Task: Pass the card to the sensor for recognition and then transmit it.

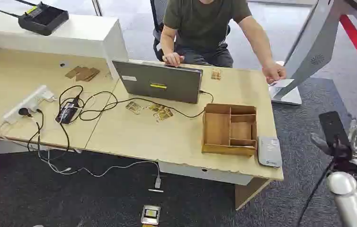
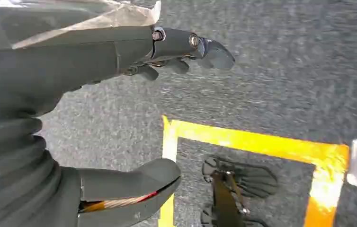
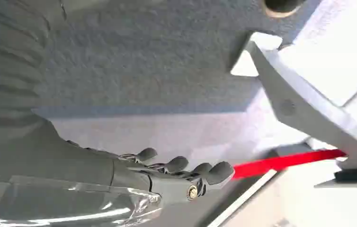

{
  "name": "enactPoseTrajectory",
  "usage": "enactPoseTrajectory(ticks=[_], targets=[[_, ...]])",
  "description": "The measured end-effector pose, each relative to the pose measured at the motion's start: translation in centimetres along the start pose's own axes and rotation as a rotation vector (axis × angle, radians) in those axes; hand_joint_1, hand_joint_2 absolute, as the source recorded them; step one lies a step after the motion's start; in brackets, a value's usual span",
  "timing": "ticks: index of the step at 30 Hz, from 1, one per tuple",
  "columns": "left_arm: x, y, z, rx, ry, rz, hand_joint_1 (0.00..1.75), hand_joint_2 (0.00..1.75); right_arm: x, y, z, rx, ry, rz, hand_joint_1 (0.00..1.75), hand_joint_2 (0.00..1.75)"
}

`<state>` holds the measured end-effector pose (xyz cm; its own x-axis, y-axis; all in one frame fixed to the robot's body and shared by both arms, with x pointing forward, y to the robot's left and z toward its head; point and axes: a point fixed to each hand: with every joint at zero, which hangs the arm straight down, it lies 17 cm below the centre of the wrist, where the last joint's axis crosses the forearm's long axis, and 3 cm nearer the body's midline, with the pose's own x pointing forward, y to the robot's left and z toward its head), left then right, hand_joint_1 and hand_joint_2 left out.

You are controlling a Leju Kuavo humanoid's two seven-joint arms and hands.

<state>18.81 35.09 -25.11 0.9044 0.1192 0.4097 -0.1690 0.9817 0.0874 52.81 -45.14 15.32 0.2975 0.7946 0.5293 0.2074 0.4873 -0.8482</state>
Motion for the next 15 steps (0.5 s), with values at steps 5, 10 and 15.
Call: enactPoseTrajectory(ticks=[5,10,15], targets=[[2.0,-1.4,-0.1,-0.037,-0.017,-0.019,0.00,1.75,4.5,-1.8,-0.3,-0.104,-0.082,0.315,0.00,1.75],[2.7,-2.7,0.0,-0.077,-0.006,-0.035,0.00,1.75,7.4,-1.8,0.2,-0.177,-0.169,0.496,0.00,1.75],[2.8,-3.1,0.0,-0.086,0.001,-0.049,0.00,1.75,8.7,-1.8,0.3,-0.228,-0.209,0.518,0.00,1.75]])
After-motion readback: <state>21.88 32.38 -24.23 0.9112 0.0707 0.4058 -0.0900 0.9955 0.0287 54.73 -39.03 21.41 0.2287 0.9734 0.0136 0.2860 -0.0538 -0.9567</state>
